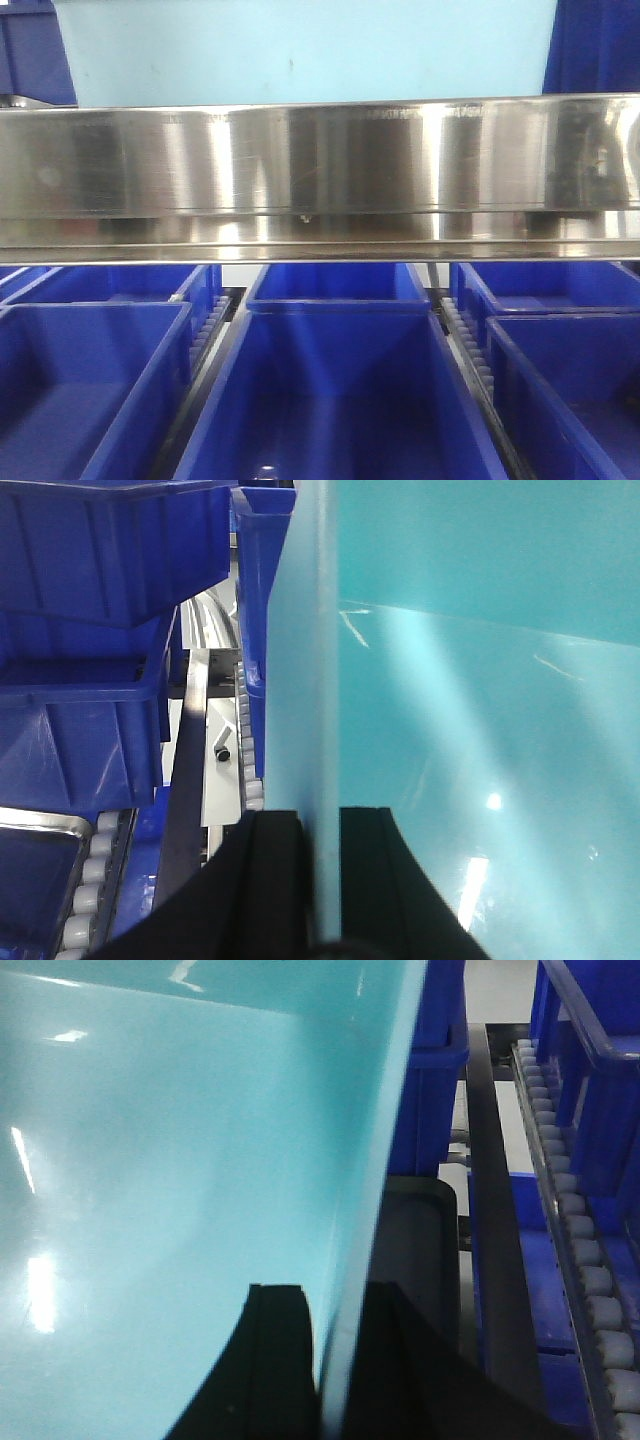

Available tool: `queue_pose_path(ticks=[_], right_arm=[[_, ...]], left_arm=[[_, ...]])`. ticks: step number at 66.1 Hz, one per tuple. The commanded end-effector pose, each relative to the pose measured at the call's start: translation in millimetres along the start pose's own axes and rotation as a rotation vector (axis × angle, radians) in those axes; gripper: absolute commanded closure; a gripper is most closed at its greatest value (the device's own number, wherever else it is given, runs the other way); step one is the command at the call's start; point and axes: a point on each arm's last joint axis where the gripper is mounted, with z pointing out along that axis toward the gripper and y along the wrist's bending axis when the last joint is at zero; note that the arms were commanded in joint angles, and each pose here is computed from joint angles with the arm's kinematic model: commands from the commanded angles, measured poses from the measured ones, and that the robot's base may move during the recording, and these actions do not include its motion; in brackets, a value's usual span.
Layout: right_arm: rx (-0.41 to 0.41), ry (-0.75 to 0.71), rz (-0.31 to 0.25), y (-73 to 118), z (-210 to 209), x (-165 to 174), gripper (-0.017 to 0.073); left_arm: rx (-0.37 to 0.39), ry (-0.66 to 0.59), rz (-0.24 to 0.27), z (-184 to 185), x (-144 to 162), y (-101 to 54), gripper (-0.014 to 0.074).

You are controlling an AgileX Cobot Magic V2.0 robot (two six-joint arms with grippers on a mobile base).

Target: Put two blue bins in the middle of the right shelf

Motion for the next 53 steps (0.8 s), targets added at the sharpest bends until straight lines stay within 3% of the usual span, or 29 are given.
queue_pose_path(ticks=[1,19,36,53], right_arm=[[-0.036,-0.057,-0.011,5.1,-2.5,-6.0,0.0725],[-0.094,-0.237,-0.010,10.3,-5.2,-22.1,0.0725],[-0.083,-0.203,-0.010,9.3,-4.5,-19.1,0.0725],[-0.056,-0.121,-0.011,7.0,-3.1,-11.8,0.0725]], left_arm=[[0.088,-0.096,-0.075,-10.6,-13.4,-10.3,0.0704],[0.067,-0.014,-0.073,-10.1,-6.0,-8.7,0.0704],[0.054,0.041,-0.069,-4.6,0.8,-8.4,0.0704],[0.041,0.135,-0.062,27.9,21.4,-11.5,0.0704]])
